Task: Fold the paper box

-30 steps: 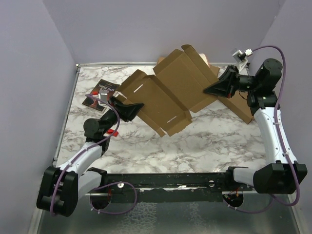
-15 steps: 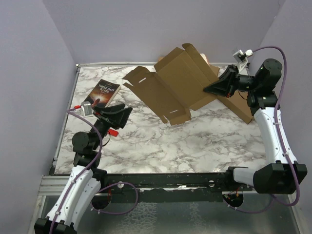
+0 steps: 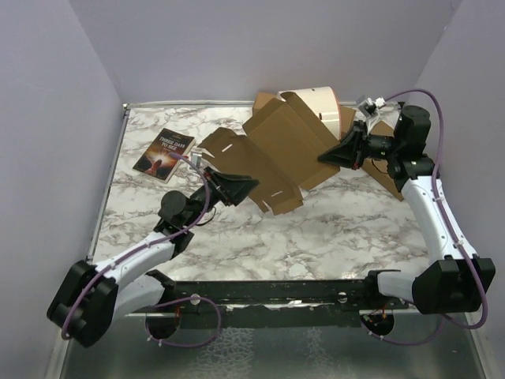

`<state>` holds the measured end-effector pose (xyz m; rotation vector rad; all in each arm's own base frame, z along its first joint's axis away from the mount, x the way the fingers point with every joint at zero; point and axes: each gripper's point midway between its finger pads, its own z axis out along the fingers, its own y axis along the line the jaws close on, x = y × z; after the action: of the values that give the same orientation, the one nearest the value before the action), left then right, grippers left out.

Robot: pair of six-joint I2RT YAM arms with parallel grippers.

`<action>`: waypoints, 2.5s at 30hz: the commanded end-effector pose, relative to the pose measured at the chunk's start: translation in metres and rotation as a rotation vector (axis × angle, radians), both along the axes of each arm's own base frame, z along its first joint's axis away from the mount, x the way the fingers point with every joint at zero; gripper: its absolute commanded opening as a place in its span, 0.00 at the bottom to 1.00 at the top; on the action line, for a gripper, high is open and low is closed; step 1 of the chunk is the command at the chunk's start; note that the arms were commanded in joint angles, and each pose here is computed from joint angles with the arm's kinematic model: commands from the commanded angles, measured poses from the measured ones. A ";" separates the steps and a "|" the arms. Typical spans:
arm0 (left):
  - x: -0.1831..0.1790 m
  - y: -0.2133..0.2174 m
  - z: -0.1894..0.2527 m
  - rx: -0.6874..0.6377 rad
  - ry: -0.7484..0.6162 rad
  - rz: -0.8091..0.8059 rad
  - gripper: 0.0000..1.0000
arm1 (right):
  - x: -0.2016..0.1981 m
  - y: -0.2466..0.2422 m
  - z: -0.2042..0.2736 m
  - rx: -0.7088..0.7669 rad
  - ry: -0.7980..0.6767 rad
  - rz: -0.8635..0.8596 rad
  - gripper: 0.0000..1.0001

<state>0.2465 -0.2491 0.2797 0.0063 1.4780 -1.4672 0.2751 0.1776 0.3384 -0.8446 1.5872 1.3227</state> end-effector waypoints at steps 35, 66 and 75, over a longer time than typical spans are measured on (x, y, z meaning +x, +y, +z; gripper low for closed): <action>0.018 -0.023 0.011 -0.015 -0.075 0.049 0.84 | -0.035 0.030 -0.038 0.067 0.270 0.202 0.01; 0.018 -0.026 -0.009 -0.034 -0.032 0.039 0.28 | -0.011 0.045 -0.101 0.016 0.467 0.089 0.01; 0.020 -0.026 -0.001 -0.051 -0.009 0.039 0.00 | -0.014 0.045 -0.099 0.029 0.468 0.098 0.01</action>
<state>0.2673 -0.2748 0.2582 -0.0605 1.4786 -1.4535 0.2628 0.2187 0.2349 -0.6095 1.9134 1.6933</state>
